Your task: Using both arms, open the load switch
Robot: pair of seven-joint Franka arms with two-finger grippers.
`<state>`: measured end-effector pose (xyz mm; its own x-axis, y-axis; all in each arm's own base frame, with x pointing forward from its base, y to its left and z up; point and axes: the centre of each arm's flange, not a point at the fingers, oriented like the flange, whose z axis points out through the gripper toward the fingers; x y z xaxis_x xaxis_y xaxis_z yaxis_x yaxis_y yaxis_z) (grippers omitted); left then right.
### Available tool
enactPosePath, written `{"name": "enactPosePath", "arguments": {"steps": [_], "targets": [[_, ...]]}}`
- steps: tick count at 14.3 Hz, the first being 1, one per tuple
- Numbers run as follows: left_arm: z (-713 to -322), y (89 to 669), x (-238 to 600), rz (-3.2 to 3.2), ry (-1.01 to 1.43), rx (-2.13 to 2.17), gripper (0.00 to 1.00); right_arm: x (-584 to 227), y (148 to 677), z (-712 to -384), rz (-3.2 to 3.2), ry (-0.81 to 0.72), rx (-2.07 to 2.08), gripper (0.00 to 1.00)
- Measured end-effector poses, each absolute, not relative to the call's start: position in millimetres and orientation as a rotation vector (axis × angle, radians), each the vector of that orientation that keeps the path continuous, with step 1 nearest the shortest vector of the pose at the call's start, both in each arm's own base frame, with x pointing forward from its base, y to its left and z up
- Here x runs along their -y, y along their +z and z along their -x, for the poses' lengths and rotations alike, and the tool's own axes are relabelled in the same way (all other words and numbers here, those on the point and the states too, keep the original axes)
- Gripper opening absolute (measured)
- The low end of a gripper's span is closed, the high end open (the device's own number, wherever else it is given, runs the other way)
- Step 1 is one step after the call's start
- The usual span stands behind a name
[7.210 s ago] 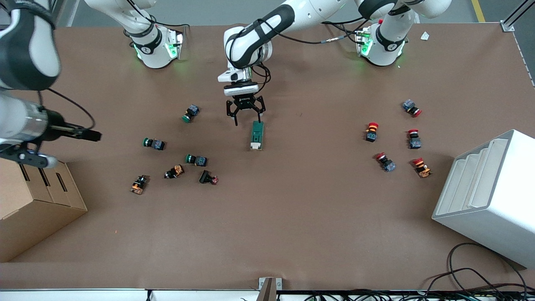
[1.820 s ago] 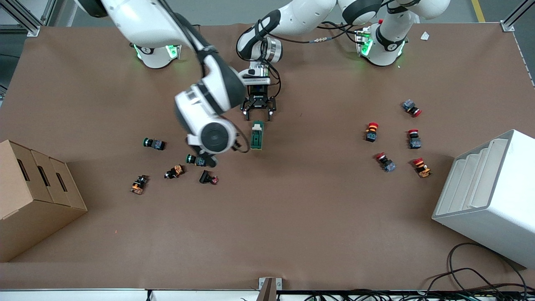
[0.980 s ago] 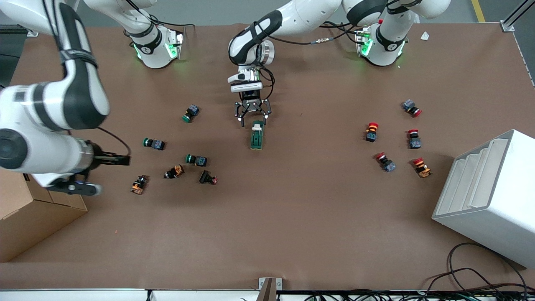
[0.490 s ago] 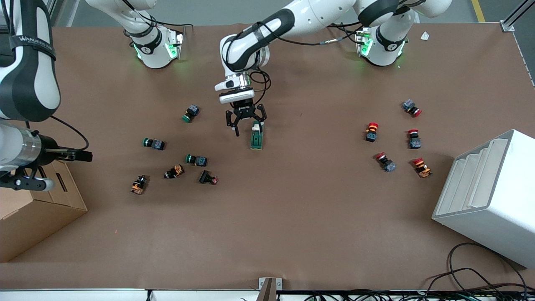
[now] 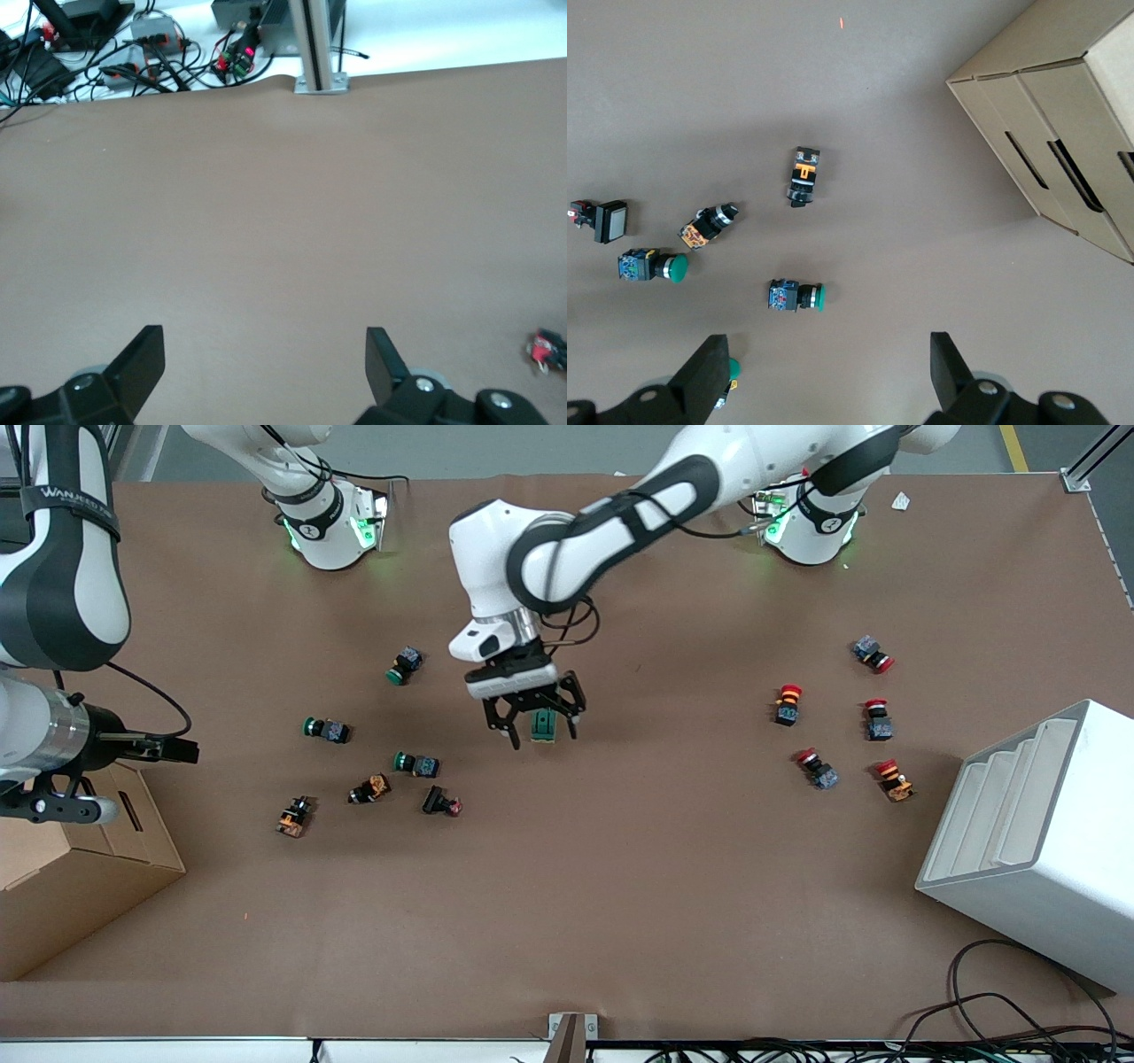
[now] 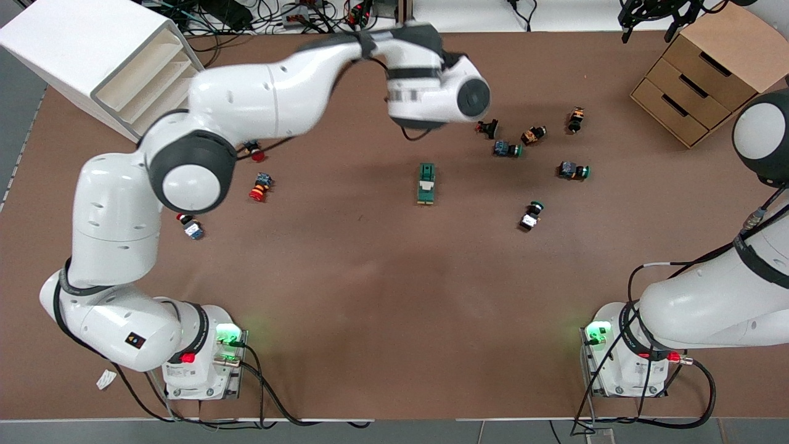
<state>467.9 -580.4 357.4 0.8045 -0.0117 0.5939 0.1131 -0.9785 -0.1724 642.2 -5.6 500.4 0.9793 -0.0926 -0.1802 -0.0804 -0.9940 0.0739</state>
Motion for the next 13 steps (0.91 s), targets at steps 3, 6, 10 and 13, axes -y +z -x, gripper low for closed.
{"name": "enactPosePath", "arguments": {"steps": [3,6,10,13], "targets": [[-515,412,529,2.861,-0.792,0.117,1.0,1,504,-641,-3.057,-0.275,0.125,1.0],[-547,449,488,2.918,-0.694,0.158,1.0,6,516,-637,-3.056,-0.25,0.141,1.0],[-585,493,422,3.066,-0.469,0.358,1.0,7,545,-625,-3.063,-0.2,0.147,1.0],[-610,547,346,3.178,-0.347,0.426,1.0,3,552,-623,-3.089,-0.187,0.147,1.0]]}}
